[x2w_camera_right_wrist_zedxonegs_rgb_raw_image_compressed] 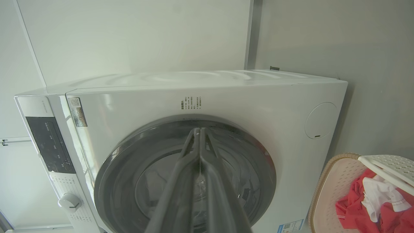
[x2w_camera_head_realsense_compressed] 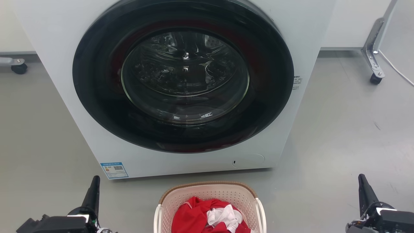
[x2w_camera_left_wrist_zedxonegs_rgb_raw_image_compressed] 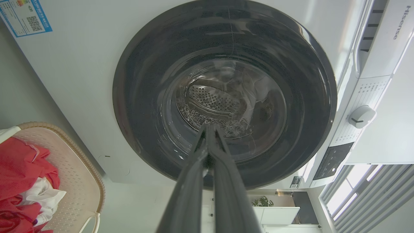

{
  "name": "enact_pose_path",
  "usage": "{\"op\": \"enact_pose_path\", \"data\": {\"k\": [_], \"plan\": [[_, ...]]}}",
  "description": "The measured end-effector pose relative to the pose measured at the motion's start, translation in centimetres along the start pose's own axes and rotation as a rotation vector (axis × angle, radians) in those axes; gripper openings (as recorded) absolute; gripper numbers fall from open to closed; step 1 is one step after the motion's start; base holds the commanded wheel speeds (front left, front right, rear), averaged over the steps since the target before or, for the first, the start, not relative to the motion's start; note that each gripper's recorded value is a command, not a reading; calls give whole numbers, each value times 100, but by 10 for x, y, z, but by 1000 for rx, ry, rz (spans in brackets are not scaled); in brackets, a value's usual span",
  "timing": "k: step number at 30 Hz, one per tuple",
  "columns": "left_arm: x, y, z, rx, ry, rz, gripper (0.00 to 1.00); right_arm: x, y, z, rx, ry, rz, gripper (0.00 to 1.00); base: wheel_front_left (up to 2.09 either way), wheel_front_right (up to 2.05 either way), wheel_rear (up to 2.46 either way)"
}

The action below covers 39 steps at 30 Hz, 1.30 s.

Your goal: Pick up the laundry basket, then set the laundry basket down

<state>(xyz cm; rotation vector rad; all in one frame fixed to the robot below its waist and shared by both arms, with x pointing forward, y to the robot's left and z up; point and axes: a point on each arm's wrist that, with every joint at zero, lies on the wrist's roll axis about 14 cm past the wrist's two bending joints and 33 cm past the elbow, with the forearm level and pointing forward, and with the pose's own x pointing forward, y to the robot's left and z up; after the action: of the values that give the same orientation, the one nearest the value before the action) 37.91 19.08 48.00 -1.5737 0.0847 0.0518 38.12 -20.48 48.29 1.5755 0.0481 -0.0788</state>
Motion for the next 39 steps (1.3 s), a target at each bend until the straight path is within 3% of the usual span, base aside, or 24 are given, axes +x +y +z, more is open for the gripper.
{"op": "enact_pose_path", "data": {"k": [1,8,23,39], "plan": [[0,0,0,0,0,0,100,0,0,0,0,0,0,100,0,0,0],[-17,38,-5,-20,1,111,100,-15,-37,-6,20,5,-110,100,0,0,0],[-15,33,-10,65,-4,114,100,-13,-35,-16,-40,11,-117,100,0,0,0],[-11,23,-22,380,21,108,100,-10,-29,-34,-327,52,-123,100,0,0,0]]}}
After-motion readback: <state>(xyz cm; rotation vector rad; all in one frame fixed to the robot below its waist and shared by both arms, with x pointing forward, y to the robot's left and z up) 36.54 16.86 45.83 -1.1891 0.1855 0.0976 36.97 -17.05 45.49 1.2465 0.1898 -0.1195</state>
